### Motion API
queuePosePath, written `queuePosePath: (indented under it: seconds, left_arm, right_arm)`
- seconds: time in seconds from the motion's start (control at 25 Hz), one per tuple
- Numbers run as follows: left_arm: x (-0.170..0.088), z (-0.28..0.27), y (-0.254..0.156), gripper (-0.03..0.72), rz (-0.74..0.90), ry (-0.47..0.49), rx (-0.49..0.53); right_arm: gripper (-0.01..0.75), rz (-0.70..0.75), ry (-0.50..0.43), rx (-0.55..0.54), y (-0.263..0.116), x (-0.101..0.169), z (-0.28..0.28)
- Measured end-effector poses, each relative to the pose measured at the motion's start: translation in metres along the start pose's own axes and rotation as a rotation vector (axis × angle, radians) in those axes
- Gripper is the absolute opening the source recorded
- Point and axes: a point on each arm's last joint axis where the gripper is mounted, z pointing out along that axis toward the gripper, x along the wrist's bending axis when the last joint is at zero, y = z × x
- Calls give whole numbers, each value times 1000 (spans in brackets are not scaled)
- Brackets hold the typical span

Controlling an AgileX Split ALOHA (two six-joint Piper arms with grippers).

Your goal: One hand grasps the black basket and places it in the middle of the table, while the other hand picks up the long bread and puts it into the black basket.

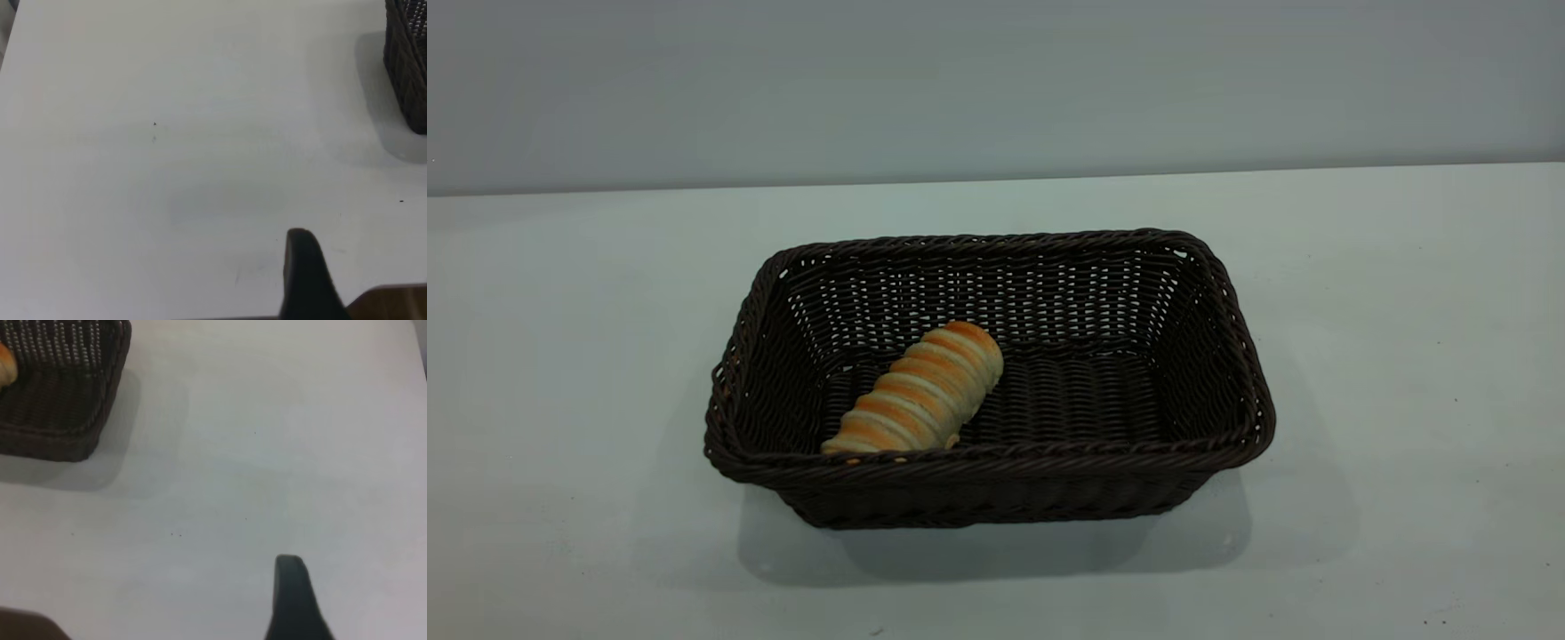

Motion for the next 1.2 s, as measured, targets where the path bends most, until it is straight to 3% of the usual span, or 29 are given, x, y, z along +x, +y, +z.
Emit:
queuePosePath:
  seconds: [0.6, 1.2]
  left_arm:
    - [0, 0, 0, 466, 0, 0, 0]
    - [-3, 0, 0, 466, 4, -36, 1]
  right_arm:
    - [472, 0, 0, -2, 0, 0, 0]
    - [367, -1, 0, -2, 0, 0, 0]
